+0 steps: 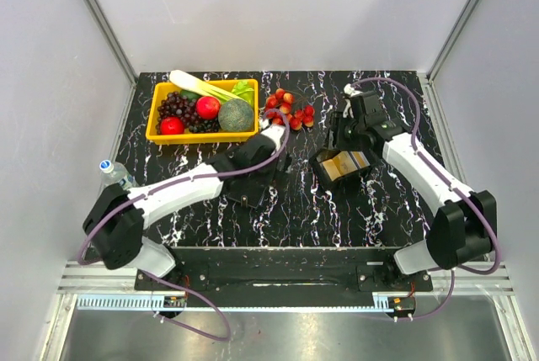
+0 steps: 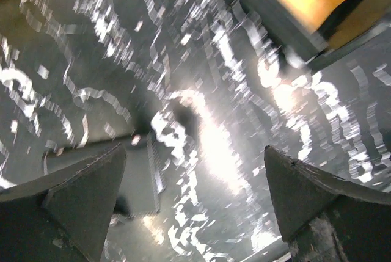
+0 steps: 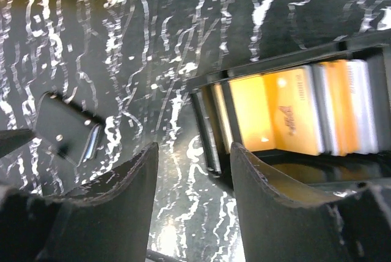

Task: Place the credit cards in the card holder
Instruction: Move the storage box to the center of the board, then pick up the credit card from the storage box.

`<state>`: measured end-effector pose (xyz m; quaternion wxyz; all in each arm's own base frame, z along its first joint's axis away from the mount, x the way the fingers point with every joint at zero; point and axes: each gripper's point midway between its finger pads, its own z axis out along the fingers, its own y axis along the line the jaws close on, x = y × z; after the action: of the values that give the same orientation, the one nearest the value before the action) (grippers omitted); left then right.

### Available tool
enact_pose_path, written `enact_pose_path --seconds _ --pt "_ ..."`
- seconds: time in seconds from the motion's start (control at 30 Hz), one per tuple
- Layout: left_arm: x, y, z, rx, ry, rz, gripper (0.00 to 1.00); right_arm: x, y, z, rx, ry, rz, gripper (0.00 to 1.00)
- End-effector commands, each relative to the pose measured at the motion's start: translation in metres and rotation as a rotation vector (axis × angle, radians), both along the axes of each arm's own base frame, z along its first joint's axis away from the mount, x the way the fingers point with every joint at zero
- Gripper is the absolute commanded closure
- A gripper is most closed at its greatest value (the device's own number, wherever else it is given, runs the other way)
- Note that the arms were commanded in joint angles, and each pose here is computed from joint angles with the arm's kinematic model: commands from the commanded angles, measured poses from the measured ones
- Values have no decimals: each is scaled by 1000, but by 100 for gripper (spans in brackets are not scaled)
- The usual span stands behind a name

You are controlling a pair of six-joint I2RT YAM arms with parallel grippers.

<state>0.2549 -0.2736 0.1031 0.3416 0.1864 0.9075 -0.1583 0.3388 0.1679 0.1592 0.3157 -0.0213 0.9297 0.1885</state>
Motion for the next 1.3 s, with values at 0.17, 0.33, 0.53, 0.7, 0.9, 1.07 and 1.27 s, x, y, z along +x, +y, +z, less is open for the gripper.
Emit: enact_pose_path --seconds 0.17,0.33,0.53,0.7,0.9,1.07,1.27 --pt "40 -97 21 -164 142 -171 3 18 -60 -25 -87 132 -133 45" --pt "53 -106 -10 -236 280 -143 9 21 -60 -40 -78 198 -92 48" --pt "61 -121 -24 -273 345 -158 11 28 -76 -62 -178 237 -126 48" --pt "62 -128 -36 -288 398 -154 12 33 -81 -66 -225 237 -109 46" --pt "64 -136 -42 -304 422 -176 14 38 -92 -84 -287 275 -152 43" --pt "67 -138 -40 -314 428 -182 17 45 -98 -85 -324 253 -172 40" --pt "67 -140 -42 -318 438 -186 18 44 -83 -79 -241 231 -121 39"
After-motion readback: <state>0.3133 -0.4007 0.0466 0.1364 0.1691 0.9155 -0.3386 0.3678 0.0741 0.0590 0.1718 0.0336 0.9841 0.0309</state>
